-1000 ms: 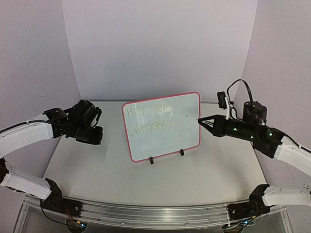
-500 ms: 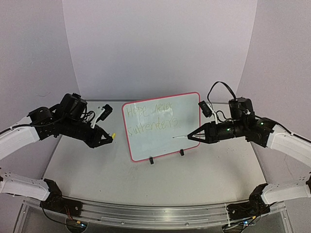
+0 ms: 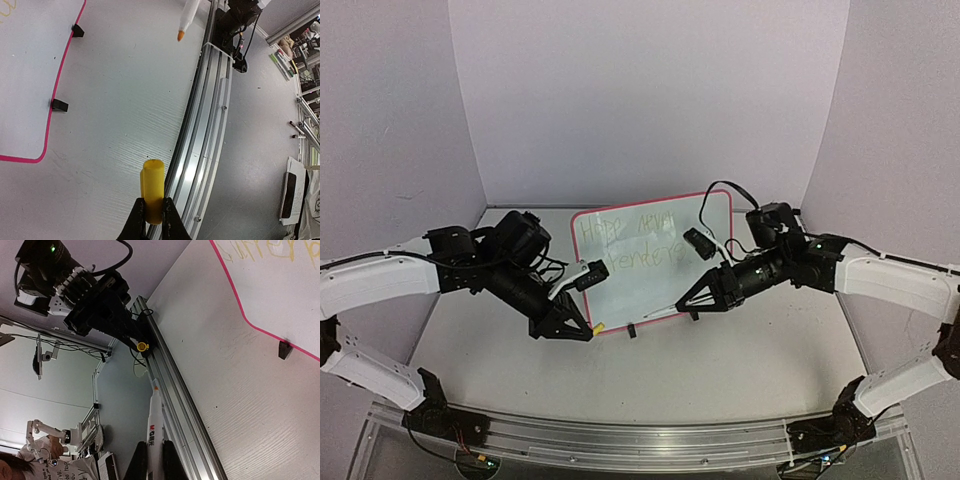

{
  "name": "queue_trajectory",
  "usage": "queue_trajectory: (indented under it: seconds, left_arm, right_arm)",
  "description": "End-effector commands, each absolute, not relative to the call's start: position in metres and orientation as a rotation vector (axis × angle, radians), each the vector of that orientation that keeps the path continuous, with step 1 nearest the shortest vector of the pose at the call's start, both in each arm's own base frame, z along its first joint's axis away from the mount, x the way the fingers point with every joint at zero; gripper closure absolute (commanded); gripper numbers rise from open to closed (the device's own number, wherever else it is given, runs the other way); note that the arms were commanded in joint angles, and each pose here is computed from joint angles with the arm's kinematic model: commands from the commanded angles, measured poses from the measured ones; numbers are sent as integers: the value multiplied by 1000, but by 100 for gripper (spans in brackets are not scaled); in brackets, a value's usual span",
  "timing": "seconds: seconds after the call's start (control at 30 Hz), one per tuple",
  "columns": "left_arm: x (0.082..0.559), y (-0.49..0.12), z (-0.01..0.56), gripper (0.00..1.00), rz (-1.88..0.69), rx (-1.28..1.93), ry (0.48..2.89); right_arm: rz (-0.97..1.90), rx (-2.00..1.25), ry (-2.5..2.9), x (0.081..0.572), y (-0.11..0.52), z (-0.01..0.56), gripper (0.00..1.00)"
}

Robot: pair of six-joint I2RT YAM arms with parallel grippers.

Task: Write a sentence on the whiteboard
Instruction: Insert the whiteboard marker without the cap into the pen cap.

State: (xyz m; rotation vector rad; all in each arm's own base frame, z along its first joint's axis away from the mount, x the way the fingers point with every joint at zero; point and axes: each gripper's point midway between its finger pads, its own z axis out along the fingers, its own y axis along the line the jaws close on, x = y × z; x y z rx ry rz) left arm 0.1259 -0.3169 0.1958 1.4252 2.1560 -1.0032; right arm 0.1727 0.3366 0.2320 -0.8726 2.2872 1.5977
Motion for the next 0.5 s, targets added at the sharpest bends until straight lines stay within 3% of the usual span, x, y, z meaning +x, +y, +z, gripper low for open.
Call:
queue_trajectory:
  seconds: [0.0,0.47]
  left_arm:
    - [120,-339,222,100,-1091,1569,1931]
    - [103,-348,200,100,-1159,1685,1903]
  right_arm:
    - [1707,-1014,2235,157,355,241,100]
    - [1799,-1084,2233,151,373,234,100]
